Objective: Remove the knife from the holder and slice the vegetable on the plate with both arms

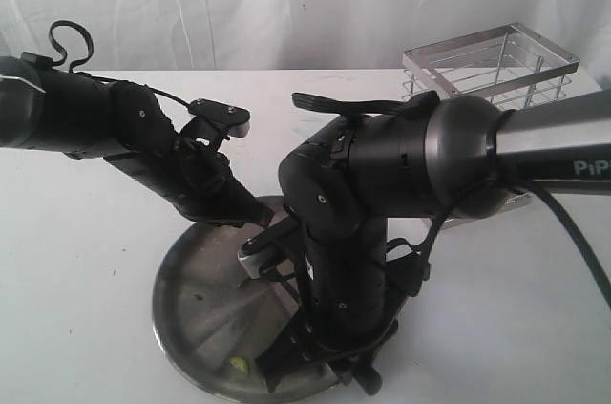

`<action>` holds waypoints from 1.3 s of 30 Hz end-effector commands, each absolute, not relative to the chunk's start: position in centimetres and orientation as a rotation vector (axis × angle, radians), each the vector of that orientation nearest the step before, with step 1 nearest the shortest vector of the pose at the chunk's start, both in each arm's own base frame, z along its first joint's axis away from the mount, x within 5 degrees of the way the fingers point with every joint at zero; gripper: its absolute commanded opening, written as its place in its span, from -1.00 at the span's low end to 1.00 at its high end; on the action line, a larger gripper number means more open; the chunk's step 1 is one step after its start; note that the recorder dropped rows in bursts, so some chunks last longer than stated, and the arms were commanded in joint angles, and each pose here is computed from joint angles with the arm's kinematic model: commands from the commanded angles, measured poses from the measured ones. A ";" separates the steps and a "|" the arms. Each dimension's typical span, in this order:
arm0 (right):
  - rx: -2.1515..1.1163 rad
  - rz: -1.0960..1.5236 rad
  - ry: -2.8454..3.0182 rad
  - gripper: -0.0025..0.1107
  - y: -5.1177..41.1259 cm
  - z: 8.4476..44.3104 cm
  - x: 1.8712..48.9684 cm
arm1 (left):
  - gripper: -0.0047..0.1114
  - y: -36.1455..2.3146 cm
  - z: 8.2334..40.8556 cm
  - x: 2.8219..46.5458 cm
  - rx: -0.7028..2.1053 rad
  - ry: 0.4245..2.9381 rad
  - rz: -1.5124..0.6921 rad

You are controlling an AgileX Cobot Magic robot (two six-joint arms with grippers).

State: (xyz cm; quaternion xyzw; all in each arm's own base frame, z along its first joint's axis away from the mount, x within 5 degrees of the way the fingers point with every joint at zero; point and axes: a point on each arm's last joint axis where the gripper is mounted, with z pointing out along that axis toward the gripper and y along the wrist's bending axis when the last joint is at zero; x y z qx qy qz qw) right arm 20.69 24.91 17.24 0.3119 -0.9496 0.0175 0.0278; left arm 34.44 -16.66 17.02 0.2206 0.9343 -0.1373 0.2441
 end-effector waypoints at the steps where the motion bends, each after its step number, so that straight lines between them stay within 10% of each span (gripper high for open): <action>1: 0.985 0.039 -2.921 -0.96 25.0 17.6 20.7 | -0.92 -16.8 17.3 33.8 0.554 2.589 -0.442; 39: 0.984 0.039 -2.926 -0.96 25.0 17.6 20.7 | -0.92 -17.6 16.4 33.3 0.669 2.607 -0.568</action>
